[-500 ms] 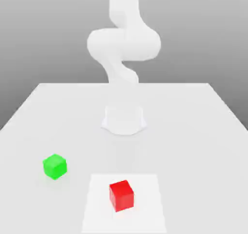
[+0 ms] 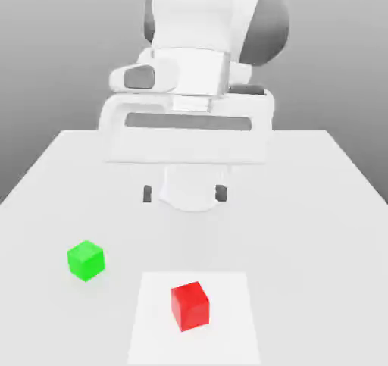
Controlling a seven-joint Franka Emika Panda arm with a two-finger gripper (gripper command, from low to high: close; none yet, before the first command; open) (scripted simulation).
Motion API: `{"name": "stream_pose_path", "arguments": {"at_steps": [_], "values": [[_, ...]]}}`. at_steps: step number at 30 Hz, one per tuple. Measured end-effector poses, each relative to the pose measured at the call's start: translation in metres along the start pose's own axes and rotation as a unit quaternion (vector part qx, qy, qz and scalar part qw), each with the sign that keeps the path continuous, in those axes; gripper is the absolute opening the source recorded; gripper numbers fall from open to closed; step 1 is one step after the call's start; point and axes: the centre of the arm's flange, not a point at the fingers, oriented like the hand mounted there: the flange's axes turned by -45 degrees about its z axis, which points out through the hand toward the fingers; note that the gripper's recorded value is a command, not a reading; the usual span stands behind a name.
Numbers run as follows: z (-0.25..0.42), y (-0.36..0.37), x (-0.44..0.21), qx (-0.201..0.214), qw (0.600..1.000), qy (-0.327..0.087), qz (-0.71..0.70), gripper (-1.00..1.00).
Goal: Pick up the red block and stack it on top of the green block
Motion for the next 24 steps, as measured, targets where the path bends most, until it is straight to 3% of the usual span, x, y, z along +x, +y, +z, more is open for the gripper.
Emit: {"name": "stream_pose_path", "arguments": {"at_steps": [6,11,12,19,24], "values": [[0.106,-0.021,-0.055,0.045,0.994,-0.082,-0.047,0.0],[0.161,-0.027,-0.069,0.051,0.993,-0.09,-0.051,0.0],[0.171,-0.028,-0.072,0.051,0.993,-0.09,-0.052,-1.0],[0.172,-0.029,-0.073,0.051,0.993,-0.091,-0.052,-1.0],[0.127,-0.024,-0.063,0.051,0.993,-0.091,-0.052,-1.0]]}}
